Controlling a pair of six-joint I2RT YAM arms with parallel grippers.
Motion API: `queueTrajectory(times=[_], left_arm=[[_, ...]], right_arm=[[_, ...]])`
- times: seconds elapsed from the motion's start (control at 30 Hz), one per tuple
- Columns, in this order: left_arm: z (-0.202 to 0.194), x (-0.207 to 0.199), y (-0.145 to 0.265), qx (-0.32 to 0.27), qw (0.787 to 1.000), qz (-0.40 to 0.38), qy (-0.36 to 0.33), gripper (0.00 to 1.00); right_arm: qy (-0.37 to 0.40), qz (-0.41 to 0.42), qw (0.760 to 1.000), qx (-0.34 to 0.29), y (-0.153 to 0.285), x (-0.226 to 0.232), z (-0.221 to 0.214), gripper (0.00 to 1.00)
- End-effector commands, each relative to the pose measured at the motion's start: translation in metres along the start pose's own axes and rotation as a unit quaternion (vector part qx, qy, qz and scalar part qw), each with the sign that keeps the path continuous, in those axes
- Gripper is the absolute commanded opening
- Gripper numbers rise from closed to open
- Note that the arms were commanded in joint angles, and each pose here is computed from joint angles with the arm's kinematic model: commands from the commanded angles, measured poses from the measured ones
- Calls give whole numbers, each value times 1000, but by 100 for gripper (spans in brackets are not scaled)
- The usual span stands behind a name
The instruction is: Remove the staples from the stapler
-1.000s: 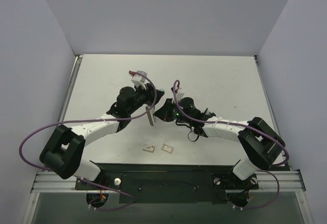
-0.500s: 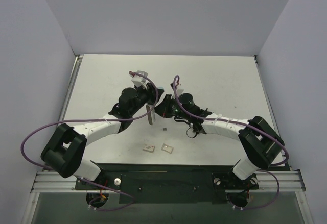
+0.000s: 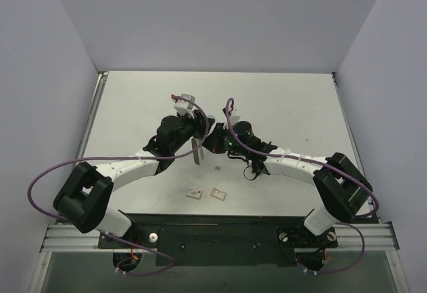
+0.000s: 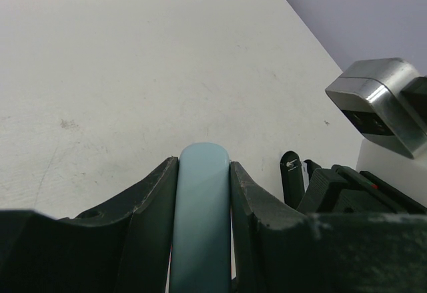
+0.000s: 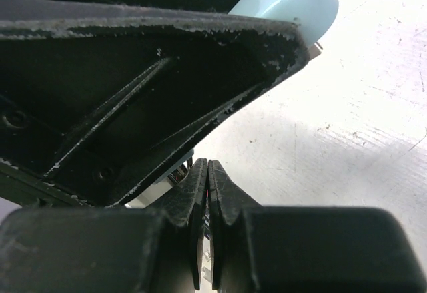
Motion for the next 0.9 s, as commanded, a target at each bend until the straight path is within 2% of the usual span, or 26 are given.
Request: queueTrajectory(times=[0.0,0.67,0.87], left_arm=[[44,-49,5,-56,996,-65,15,0],[58,-109,86,-11,981,-177,73,0],[55,-113,105,-1,978,-193,83,0]], right_arm=[[27,99,994,-41,25,56,35,0],[106,6,992,-63,101,36,47,0],[132,-24,989,-66,130,33,51,0]])
Point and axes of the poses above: each gripper's point midway between its finger pads, its own y axis back along the fingers, its own x axis along the line the jaws close on, z = x × y, the point moved 1 cm from there along y, back along the fingers, and after that the axes turned 13 degrees about y, right-handed, at the moved point
